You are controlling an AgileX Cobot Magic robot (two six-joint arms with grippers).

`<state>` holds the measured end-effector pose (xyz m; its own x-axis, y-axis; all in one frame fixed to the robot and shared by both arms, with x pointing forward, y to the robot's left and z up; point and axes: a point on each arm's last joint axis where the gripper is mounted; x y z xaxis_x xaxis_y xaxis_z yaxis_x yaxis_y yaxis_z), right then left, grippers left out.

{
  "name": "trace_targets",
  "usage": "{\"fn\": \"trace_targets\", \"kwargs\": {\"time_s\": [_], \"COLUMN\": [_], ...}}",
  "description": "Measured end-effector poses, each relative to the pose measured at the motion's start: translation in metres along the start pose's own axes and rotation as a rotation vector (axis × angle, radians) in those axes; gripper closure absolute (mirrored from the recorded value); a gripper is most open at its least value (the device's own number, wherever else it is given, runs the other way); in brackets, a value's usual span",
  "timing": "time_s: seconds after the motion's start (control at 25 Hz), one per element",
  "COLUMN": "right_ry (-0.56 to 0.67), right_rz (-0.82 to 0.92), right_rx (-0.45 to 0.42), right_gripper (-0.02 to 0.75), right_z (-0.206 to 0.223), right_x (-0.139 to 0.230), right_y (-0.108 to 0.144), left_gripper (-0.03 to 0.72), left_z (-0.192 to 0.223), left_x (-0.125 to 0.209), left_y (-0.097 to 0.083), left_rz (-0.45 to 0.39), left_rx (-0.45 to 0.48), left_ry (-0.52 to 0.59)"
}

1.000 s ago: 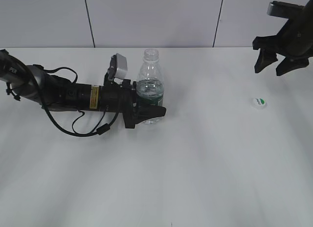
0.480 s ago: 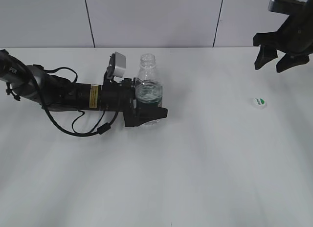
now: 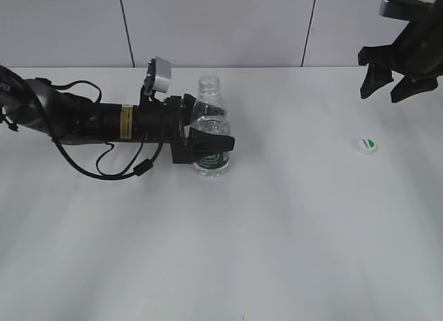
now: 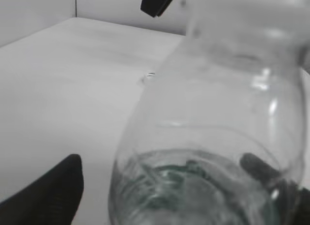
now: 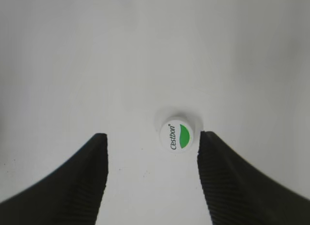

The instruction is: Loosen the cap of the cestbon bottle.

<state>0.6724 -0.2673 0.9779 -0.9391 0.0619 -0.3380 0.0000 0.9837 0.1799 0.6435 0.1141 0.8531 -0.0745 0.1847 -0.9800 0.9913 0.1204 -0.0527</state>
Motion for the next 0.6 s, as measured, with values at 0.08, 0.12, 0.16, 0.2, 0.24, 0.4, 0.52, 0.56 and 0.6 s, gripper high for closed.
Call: {"fn": "trace_targets", "kwargs": {"time_s": [0.08,0.12,0.16,0.2,0.24,0.4,0.52,0.56,0.6], "right_ry": [0.005,0.007,0.010,0.014,0.017,0.022,0.013,0.011,0.010], "right_rz": [0.000,0.000,0.000,0.000,0.000,-0.001,-0.003,-0.003,-0.003], "right_rx": [0.000,0.000,0.000,-0.001,-0.001,-0.002,-0.003,-0.003,-0.003], "right_gripper": [0.290,0.290,0.290,0.290,0.290,0.290,0.290,0.290,0.290], "right_z": [0.000,0.000,0.000,0.000,0.000,-0.003,-0.008,-0.009,-0.010], "right_x": [0.000,0.001,0.001,0.001,0.002,0.002,0.002,0.001,0.001], "right_y": [0.000,0.000,0.000,0.000,0.000,0.001,0.001,0.002,0.002], "left_gripper": [0.102,0.101,0.101,0.101,0.101,0.101,0.101,0.101,0.101], "left_z": [-0.003,-0.003,-0.004,-0.005,-0.006,-0.010,-0.013,-0.014,-0.015], "left_x": [-0.008,-0.012,-0.016,-0.020,-0.026,-0.048,-0.063,-0.069,-0.072], "left_y": [0.001,0.001,0.001,0.001,0.001,0.000,-0.001,-0.001,-0.001], "left_rz": [-0.003,-0.004,-0.003,0.001,0.000,-0.012,-0.011,-0.010,-0.013], "left_rx": [-0.005,-0.006,-0.007,-0.006,-0.008,-0.012,-0.020,-0.026,-0.030], "left_ry": [-0.006,-0.009,-0.013,-0.015,-0.019,-0.036,-0.055,-0.064,-0.071]}}
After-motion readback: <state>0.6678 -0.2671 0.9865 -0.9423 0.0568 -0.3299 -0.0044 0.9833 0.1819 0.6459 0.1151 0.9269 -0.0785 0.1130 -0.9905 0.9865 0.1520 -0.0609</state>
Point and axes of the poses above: a point on each arm's last joint axis where the gripper is mounted, z pointing out along that axis toward the gripper, y along the wrist's bending axis when the last joint is at zero, x = y × z, and after that the axes turned 5 degrees about z, right-handed
